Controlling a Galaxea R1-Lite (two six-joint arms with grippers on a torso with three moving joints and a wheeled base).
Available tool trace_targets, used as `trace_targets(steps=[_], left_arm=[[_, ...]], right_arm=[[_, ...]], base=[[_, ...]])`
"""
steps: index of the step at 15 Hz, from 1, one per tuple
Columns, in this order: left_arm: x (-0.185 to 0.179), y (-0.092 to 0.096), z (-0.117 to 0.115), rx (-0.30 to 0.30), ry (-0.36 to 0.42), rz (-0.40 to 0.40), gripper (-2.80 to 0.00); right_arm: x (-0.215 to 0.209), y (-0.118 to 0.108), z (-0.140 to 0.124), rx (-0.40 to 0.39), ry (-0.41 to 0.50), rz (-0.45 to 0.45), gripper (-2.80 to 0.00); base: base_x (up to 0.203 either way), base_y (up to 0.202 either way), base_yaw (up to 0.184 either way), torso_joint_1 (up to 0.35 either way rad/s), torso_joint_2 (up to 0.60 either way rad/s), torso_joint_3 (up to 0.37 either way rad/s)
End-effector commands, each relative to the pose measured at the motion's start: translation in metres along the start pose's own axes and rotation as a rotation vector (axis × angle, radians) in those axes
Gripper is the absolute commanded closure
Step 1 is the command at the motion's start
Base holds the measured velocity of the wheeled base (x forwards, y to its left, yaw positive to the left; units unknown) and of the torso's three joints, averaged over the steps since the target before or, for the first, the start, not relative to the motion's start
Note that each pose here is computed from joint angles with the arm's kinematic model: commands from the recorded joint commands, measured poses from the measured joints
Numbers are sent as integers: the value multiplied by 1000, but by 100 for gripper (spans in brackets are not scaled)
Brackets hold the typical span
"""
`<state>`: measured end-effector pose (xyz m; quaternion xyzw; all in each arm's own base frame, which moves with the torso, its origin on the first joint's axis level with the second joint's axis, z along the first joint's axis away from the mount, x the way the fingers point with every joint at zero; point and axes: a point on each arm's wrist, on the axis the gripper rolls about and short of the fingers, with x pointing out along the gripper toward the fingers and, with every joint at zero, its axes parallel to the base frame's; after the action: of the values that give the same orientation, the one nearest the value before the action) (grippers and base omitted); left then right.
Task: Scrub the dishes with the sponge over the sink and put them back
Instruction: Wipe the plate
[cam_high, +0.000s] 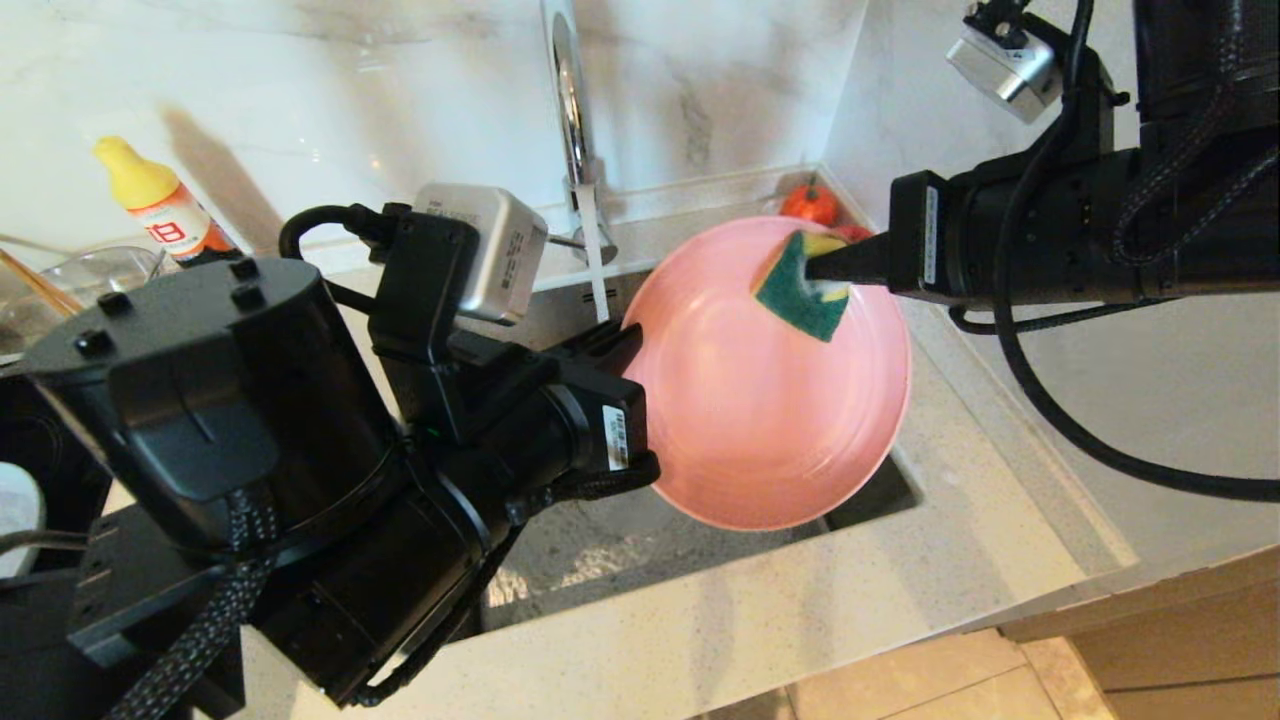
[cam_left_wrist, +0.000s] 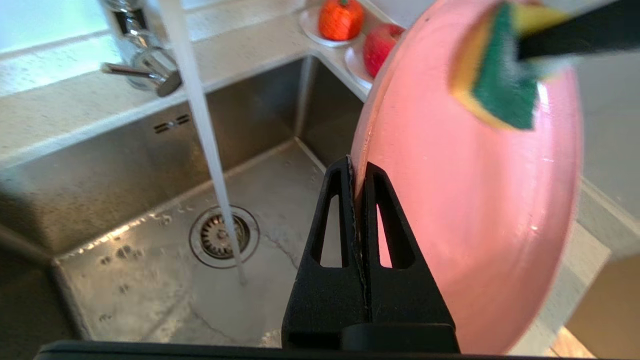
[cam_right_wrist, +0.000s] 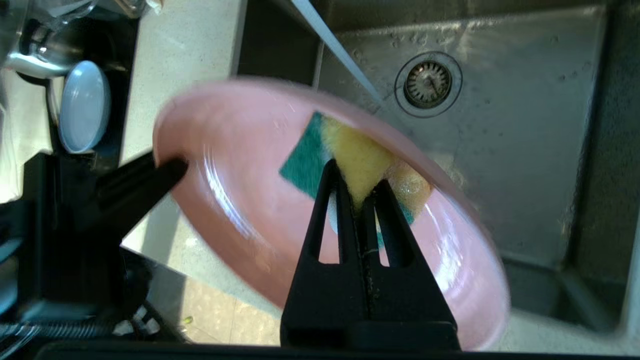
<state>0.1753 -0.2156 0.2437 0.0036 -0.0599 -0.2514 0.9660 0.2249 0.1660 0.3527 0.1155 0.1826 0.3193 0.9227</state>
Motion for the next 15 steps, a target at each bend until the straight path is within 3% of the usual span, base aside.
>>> trace_targets(steps=[1,9,13,15], left_arm=[[-1,-3,-2,2,5,-11,0],[6,-6,1,-8,-11,-9,0],[14,-6,14,-39,-53,16,0],[20,-5,22,-84,-79,43,0]], right_arm=[[14,0,-3,-25,0,-13,0],[20,23,-7,-49,14,57,0],[19,27,-15,-51,43,72,0],[24,24,-26,-49,84,60,0]], base=[[0,0,0,0,0,0],[0,0,0,0,0,0],[0,0,0,0,0,0],[0,0,0,0,0,0]])
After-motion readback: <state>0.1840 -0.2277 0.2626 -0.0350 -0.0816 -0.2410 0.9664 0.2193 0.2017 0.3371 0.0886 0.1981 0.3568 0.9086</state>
